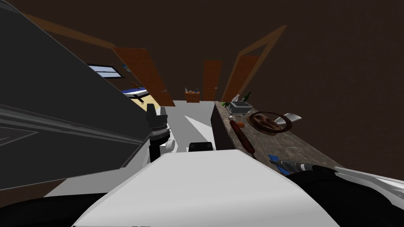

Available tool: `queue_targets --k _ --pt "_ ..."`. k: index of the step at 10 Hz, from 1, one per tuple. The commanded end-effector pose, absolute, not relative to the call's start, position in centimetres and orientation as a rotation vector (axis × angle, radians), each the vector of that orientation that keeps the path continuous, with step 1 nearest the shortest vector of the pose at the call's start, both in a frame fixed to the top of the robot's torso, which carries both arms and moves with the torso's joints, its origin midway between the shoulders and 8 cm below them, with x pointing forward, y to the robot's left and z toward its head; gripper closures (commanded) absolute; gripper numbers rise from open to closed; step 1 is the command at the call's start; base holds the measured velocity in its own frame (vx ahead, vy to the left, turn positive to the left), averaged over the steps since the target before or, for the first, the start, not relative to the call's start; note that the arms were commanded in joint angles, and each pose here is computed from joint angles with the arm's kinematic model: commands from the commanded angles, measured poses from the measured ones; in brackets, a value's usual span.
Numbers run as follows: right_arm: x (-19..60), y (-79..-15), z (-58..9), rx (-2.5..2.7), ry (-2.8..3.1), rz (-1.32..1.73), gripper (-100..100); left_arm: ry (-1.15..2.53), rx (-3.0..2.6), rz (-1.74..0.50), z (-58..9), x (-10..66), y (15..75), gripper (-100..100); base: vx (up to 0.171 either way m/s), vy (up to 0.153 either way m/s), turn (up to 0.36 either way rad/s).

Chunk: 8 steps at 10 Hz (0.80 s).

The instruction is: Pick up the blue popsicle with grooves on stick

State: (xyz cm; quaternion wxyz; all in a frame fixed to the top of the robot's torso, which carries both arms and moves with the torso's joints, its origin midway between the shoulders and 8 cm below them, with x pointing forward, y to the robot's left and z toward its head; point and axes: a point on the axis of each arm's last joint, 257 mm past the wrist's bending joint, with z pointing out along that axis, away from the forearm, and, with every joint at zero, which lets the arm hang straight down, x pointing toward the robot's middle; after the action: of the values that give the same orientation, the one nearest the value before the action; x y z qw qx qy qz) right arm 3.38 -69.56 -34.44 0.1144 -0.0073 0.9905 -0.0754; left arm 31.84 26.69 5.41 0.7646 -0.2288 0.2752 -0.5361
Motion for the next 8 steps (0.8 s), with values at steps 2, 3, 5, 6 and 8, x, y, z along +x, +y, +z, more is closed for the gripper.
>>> queue_targets --k 2,3,5,6,8 --pt "3.32 -69.59 -34.44 -0.022 2.903 -0.222 100 0.598 -0.497 -1.165 5.41 31.84 26.69 0 -0.011 0.003 0.016" --pt "3.33 -69.62 -34.43 -0.022 2.903 -0.223 100 0.598 -0.497 -1.165 5.41 31.83 26.69 0 0.0 0.0 0.0" --pt "3.33 -69.68 -34.4 -0.021 2.903 -0.226 100 0.598 -0.497 -1.165 5.41 31.83 26.69 0 0.0 0.0 0.0" --pt "3.33 -69.68 -34.4 -0.021 2.903 -0.226 100 0.598 -0.497 -1.165 5.41 31.83 26.69 0 0.0 0.0 0.0" --pt "4.25 -69.16 -34.17 -0.056 2.904 -0.215 100 0.598 -0.497 -1.165 5.41 31.83 26.69 0 0.02 -0.005 -0.101"
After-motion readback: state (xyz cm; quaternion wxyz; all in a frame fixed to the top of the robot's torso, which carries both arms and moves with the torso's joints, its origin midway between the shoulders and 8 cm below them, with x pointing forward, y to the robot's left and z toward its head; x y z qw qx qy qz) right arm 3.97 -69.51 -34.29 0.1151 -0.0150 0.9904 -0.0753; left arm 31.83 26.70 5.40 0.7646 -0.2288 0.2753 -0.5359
